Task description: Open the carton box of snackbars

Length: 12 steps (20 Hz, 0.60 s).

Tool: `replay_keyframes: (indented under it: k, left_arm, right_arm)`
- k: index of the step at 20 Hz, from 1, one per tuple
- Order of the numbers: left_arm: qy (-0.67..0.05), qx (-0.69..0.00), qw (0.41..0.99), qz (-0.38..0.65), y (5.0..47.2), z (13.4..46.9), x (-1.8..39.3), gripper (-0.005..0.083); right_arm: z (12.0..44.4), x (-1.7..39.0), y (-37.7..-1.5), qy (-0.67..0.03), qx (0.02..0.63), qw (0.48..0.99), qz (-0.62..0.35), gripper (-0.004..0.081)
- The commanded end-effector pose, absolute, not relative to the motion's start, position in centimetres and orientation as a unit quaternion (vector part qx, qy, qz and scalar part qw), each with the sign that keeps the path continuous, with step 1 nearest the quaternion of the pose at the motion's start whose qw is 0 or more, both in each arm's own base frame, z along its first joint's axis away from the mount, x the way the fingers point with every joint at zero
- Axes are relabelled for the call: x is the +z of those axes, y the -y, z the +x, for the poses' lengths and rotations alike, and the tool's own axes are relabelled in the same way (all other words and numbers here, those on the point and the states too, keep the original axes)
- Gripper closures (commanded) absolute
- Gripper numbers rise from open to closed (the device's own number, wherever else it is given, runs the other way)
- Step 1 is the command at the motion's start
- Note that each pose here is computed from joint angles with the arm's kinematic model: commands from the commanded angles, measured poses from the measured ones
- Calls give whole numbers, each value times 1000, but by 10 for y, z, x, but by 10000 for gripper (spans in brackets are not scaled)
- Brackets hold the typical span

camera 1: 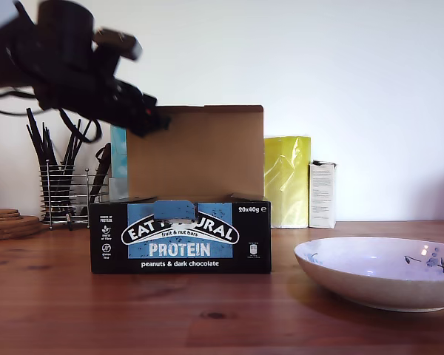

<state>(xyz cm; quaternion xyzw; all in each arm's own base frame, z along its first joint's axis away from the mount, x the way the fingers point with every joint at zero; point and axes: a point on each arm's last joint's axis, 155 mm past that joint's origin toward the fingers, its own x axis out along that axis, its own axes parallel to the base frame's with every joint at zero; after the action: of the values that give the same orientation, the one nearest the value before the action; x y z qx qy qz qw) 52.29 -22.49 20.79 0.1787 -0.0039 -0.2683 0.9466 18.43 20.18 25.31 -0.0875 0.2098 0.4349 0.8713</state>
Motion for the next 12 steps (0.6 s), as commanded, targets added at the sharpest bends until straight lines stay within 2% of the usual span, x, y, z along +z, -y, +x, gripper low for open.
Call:
replay_keyframes:
  k: [1, 7, 12]
  left_arm:
    - [-16, -277, 944, 180, 232, 534, 184, 795]
    - [-59, -286, 939, 184, 248, 580, 164, 795]
    - [-118, -309, 926, 181, 260, 597, 135, 795]
  right_arm:
    - [183, 257, -204, -203, 440, 871, -84, 783]
    - [184, 255, -205, -208, 440, 869, -85, 783]
    - [184, 254, -205, -209, 440, 869, -86, 783]
